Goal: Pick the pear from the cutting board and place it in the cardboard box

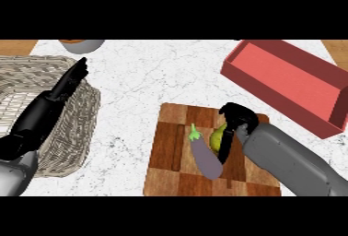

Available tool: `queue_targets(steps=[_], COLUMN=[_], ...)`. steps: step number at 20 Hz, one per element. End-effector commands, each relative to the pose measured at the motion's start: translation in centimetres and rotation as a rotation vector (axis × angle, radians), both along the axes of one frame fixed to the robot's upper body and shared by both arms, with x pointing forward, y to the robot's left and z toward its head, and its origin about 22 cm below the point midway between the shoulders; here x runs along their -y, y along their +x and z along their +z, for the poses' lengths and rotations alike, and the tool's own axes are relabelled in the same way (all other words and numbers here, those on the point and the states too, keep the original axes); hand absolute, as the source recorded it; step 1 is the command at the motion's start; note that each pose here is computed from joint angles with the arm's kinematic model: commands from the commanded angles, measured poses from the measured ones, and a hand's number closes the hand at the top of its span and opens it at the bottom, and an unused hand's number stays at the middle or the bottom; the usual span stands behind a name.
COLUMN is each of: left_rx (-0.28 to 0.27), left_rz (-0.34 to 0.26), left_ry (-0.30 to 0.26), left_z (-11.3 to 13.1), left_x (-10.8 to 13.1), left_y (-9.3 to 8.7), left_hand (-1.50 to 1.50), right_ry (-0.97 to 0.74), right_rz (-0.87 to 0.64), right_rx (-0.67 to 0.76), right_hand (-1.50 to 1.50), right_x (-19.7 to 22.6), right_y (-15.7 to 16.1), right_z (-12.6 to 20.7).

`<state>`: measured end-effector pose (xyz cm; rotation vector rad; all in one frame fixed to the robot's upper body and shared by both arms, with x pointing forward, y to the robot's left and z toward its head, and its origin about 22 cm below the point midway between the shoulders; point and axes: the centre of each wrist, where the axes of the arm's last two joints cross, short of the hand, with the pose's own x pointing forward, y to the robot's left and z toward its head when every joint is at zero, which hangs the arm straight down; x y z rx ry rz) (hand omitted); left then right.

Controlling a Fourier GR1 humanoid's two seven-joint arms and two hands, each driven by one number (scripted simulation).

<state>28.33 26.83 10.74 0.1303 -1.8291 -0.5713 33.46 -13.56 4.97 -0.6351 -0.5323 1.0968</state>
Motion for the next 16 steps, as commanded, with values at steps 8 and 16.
queue_targets(steps=[8, 16], left_rx=[-0.08, -0.07], left_rz=[0.02, -0.02], left_ry=[-0.034, -0.037], left_z=[-3.6, -2.6], left_x=[-1.2, 1.1], left_y=[-0.6, -0.5], left_hand=[0.0, 0.0], right_ry=[-0.086, 0.024], right_rz=[0.104, 0.442], right_rx=[0.173, 0.449], right_hand=[1.5, 1.5], right_x=[-0.2, -4.3], right_y=[-0.7, -0.4], right_z=[-0.6, 1.9])
